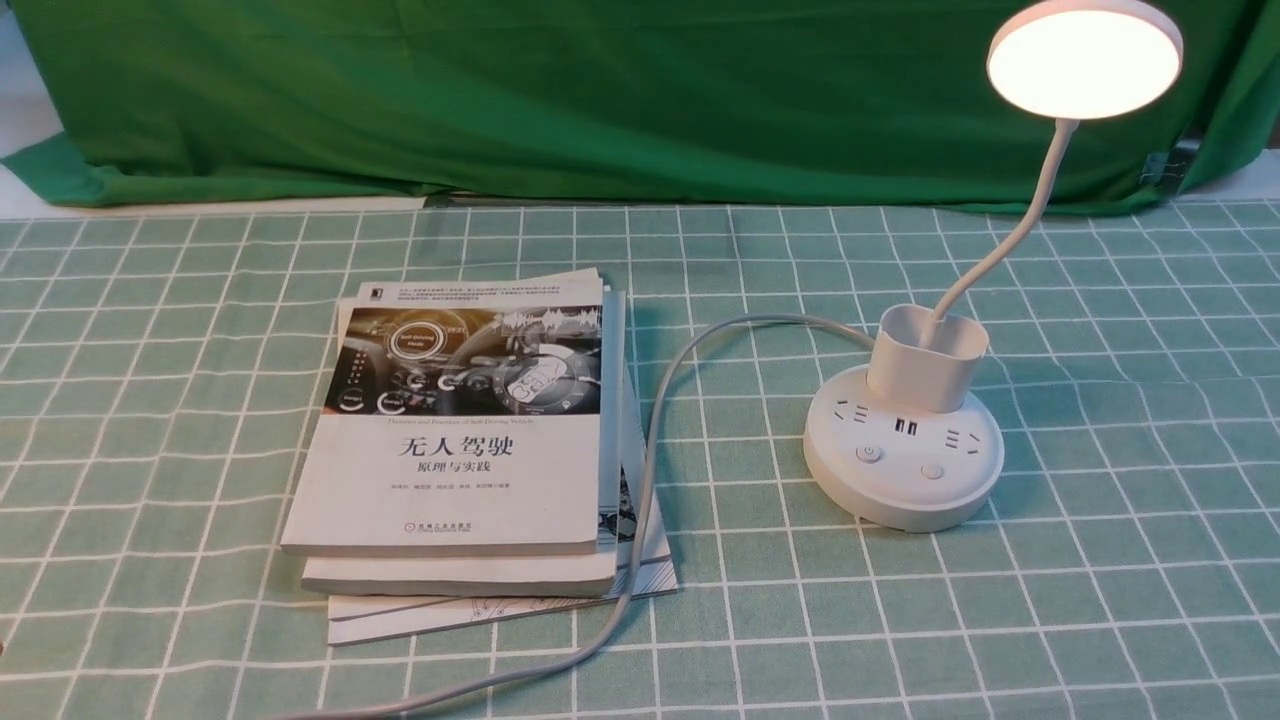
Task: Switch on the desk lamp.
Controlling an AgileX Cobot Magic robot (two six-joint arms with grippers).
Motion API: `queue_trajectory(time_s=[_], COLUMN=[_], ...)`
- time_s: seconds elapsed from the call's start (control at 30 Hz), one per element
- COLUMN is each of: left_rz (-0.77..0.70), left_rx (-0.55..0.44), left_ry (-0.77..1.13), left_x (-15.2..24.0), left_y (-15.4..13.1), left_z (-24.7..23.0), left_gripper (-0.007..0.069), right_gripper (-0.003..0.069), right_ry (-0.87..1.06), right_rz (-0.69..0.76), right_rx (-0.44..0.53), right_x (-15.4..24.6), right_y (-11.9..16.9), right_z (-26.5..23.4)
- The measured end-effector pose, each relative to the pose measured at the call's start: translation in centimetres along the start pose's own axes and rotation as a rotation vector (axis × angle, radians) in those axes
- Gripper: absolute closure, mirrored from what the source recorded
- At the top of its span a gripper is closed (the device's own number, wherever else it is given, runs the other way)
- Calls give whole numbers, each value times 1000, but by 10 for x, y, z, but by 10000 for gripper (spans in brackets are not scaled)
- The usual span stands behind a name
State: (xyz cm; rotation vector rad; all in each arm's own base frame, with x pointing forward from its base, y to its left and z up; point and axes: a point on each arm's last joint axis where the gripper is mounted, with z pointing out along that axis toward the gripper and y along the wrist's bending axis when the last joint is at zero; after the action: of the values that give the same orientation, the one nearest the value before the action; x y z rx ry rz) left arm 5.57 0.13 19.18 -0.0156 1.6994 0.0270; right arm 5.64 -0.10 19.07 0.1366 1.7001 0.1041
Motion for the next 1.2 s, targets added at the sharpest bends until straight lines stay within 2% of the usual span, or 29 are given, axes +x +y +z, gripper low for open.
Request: queue_trajectory(time_s=[0.5, 1.2], left_rz=[0, 0], left_rx=[0, 0], left_ry=[0, 0], left_x=[0, 0], left_y=[0, 0], left_z=[0, 0], left_gripper=[604, 604], right_gripper=[455, 421], right_ry=[19, 20], right_rz=[-25, -22], right_rx=[-54, -54], right_x=[2, 2], right_y=[3, 3], right_z=[0, 0])
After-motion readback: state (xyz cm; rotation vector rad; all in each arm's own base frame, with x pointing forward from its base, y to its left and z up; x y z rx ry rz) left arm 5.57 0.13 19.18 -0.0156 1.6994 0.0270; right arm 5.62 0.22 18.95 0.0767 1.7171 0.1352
